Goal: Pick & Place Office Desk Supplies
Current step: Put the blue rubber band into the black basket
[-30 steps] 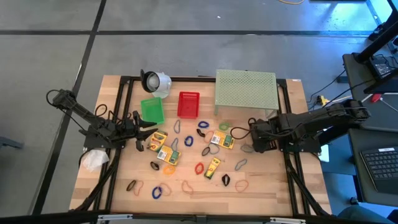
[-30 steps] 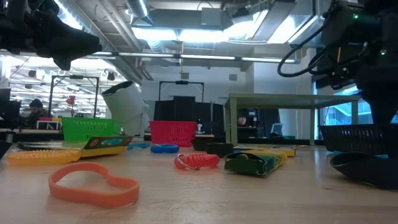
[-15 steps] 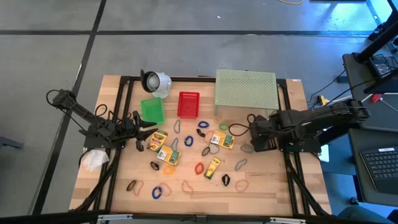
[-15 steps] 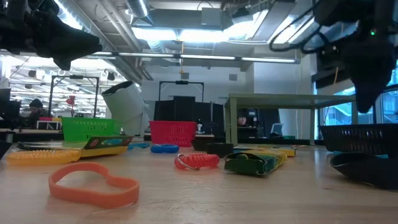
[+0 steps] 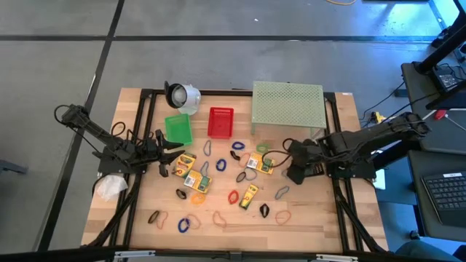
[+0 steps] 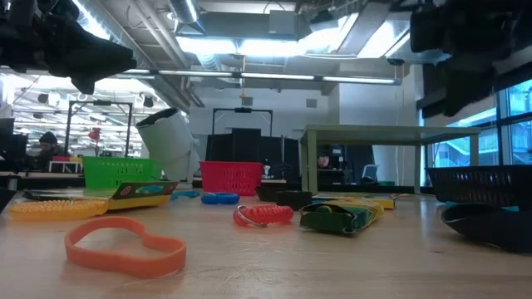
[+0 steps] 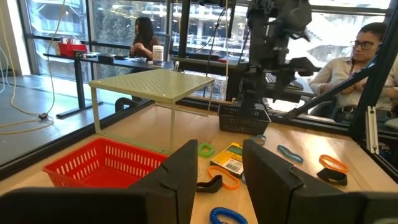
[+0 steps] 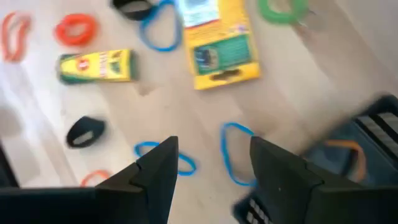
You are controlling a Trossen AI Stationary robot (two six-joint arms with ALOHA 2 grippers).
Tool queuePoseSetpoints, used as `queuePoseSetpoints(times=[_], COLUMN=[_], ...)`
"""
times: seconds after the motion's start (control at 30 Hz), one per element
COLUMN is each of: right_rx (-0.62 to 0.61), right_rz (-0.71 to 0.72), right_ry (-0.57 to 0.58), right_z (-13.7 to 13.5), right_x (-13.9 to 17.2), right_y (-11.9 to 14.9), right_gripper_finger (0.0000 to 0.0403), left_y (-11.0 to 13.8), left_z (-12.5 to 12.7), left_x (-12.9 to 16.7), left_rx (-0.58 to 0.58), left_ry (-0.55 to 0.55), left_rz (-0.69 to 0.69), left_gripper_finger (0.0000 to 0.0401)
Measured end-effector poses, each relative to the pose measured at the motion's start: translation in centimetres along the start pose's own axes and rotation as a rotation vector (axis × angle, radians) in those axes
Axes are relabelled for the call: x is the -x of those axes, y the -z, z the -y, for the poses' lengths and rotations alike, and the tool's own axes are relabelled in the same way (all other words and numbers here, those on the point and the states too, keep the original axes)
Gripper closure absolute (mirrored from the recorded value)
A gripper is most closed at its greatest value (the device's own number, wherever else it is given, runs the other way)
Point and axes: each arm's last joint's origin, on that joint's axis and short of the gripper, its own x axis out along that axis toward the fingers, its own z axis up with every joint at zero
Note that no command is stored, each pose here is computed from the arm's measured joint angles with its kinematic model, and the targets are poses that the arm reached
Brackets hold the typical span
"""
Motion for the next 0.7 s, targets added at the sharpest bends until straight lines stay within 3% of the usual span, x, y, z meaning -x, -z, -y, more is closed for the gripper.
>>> queuePoseSetpoints(times=[0.13,0.7], right_rx=[0.117,0.303], right_rz=[-0.058,-0.268], right_ry=[-0.010,0.197], right_z=[-1.2,-2.0], right_x=[-0.6,-7.2], right_y=[0.4,0.7], right_gripper_finger=[0.0202,0.0202], left_y=[0.0,-0.1], left_z=[0.0,0.0], left_x=[0.0,0.0], left_rx=[0.000,-0.026], left_ry=[-0.001,-0.007], left_rz=[0.000,0.011], left_gripper_finger=[0.0280,0.0280])
